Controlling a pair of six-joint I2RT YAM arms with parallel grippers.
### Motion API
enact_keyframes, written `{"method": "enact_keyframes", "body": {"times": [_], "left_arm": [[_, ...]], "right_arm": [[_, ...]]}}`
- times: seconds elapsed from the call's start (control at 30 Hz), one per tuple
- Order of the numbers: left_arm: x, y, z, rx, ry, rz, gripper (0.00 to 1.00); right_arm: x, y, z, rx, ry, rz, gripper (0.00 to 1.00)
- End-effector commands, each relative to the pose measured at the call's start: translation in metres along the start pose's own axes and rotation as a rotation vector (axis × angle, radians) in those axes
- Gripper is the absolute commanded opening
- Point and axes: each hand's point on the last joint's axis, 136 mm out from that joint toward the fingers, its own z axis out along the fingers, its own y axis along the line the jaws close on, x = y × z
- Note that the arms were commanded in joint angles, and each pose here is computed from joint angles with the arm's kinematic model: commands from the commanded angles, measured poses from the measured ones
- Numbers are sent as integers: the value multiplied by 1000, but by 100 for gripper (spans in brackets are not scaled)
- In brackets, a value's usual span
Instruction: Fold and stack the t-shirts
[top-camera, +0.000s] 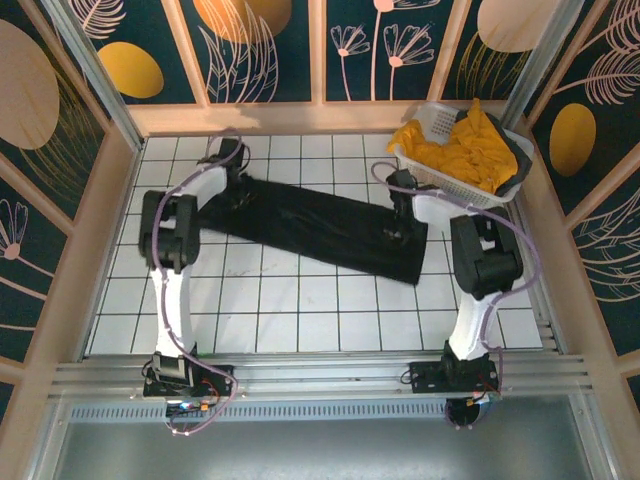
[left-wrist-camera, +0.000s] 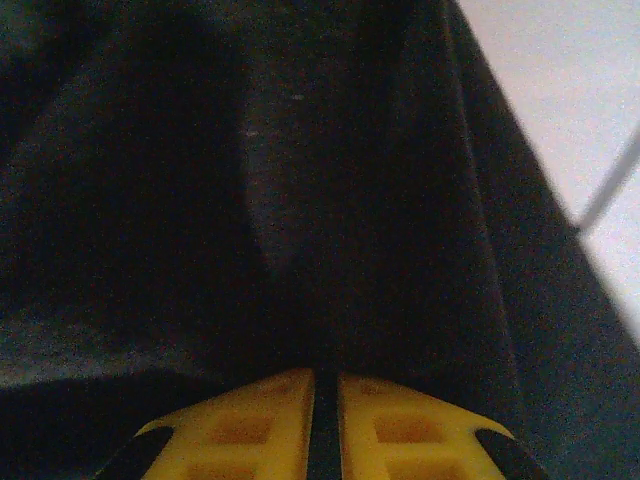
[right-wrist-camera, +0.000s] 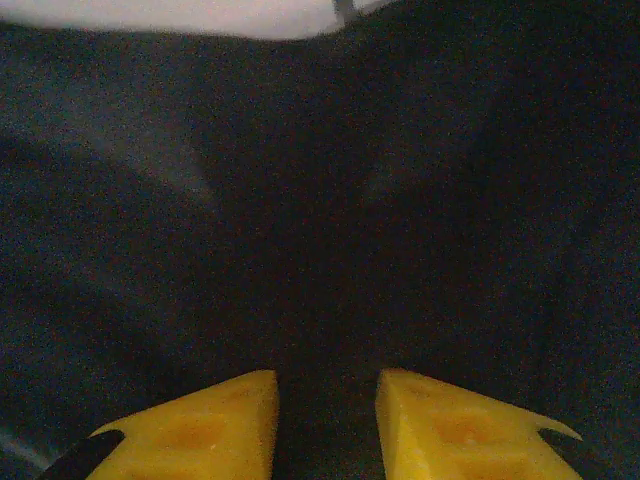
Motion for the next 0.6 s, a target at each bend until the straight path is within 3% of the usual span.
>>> {"method": "enact_keyframes", "body": {"times": [0.0, 0.1, 0.23, 0.4, 0.57], "left_arm": [[13, -19, 47, -32, 100, 102, 16], [6, -72, 61, 91, 98, 86, 16], [27, -131, 72, 321, 125, 62, 17], [50, -189, 70, 564, 160, 99, 19], [50, -225, 43, 671, 146, 138, 33]], "right_arm": [[100, -5, -10, 36, 214, 12, 33], [158, 24, -21, -90, 305, 7, 33], [210, 82, -32, -309, 433, -28, 35], [212, 150, -53, -523, 453, -61, 39], [202, 162, -77, -517, 424, -110, 43]]}}
